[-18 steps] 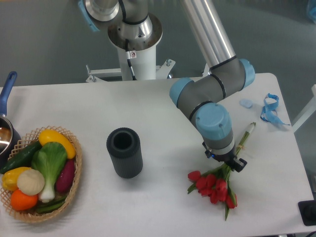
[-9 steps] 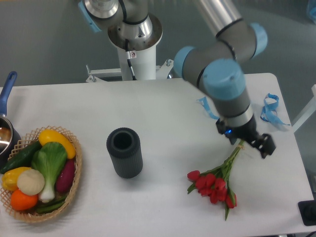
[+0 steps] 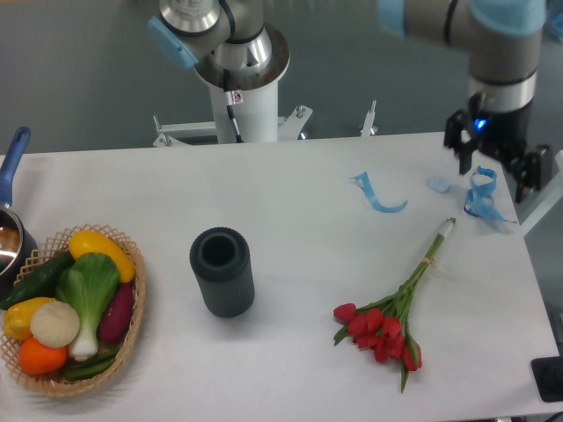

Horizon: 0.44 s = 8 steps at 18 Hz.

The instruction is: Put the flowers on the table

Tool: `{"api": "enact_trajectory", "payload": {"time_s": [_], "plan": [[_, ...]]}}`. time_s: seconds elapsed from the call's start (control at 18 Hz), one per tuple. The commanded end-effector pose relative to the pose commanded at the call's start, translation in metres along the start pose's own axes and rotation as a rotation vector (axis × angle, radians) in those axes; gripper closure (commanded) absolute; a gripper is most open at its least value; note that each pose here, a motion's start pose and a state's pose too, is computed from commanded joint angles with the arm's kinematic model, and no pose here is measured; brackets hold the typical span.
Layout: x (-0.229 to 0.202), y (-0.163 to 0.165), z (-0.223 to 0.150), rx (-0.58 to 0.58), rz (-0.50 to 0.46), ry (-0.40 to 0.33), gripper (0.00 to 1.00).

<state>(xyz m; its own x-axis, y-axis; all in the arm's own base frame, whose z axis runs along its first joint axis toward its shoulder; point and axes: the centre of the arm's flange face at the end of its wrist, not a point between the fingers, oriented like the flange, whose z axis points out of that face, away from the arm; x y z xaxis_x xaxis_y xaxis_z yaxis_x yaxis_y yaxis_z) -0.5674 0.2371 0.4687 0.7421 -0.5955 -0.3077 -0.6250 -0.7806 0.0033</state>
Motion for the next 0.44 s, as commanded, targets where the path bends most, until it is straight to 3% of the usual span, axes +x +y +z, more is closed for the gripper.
{"api": "enact_trajectory", "payload": {"time_s": [0.17,0.44], "plan": [[0.017,0.033,-0.006,0.05,0.0,0.0,0.0],[0.021,0.04,-0.005,0.082,0.002,-0.011,0.0]]}}
